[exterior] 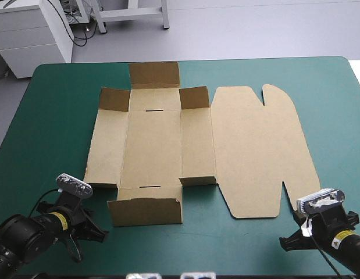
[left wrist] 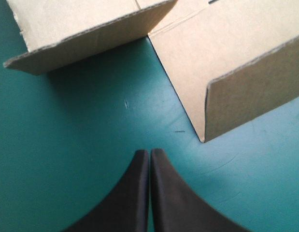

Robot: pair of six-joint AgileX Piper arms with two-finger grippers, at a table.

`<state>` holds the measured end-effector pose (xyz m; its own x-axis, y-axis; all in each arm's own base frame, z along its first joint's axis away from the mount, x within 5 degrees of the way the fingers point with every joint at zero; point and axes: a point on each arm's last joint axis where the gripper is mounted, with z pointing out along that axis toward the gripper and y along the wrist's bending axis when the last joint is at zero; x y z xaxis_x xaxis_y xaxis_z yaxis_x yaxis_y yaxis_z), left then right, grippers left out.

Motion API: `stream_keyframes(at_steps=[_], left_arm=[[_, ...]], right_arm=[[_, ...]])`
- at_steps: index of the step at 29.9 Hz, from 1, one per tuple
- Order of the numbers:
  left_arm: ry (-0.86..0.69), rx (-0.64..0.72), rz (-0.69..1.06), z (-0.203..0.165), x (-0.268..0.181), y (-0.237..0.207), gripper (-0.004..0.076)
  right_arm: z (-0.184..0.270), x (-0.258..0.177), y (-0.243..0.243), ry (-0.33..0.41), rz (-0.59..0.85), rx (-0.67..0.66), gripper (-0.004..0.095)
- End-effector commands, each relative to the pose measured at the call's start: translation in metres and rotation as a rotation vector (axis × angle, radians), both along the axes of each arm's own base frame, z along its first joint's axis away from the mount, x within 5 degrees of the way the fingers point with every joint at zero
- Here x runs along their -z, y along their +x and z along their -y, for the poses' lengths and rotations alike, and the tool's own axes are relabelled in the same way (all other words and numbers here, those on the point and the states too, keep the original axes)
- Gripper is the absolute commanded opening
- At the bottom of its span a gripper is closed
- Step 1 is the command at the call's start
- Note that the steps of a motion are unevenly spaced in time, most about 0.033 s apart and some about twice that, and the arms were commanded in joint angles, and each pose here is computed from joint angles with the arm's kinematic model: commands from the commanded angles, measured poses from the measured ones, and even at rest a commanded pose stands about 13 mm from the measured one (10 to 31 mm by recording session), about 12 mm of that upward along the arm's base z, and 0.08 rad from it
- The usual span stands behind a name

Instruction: Fold the box

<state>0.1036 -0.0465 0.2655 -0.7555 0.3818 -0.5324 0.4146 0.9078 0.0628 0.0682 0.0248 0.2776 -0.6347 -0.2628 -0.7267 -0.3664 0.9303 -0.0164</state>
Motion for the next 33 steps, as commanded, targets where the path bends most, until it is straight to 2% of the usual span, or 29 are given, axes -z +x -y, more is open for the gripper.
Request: stream_keyframes(at_steps=[1,5,10,17,22,27,33], left_arm=[[-0.055,0.002,0.083,0.004,-0.012,0.006,-0.0008],[-0.077,0.003,0.132,0.006,-0.025,0.009,-0.0008],[-0.121,0.004,0.256,0.007,-0.068,0.014,-0.0007],[-0.032,-0.004,0.349,0.015,-0.115,0.048,0.0006],[0.073,-0.018,0.347,0.027,-0.132,0.085,0.0017],[0.088,-0.032,0.301,0.022,-0.131,0.111,0.0017],[-0.070,-0.079,0.168,-0.019,-0.118,0.134,0.0017]], right_arm=[[-0.001,-0.011,0.004,0.014,0.070,0.000,-0.0014],[-0.001,-0.011,0.004,0.014,0.070,0.000,-0.0014],[-0.001,-0.011,0.004,0.014,0.070,0.000,-0.0014],[-0.001,-0.012,0.004,0.009,0.074,-0.003,-0.0014],[0.000,-0.012,0.005,0.004,0.080,-0.002,-0.0014],[0.000,-0.012,0.005,0.004,0.080,-0.002,-0.0014],[0.000,-0.012,0.005,0.003,0.078,-0.002,-0.0014]])
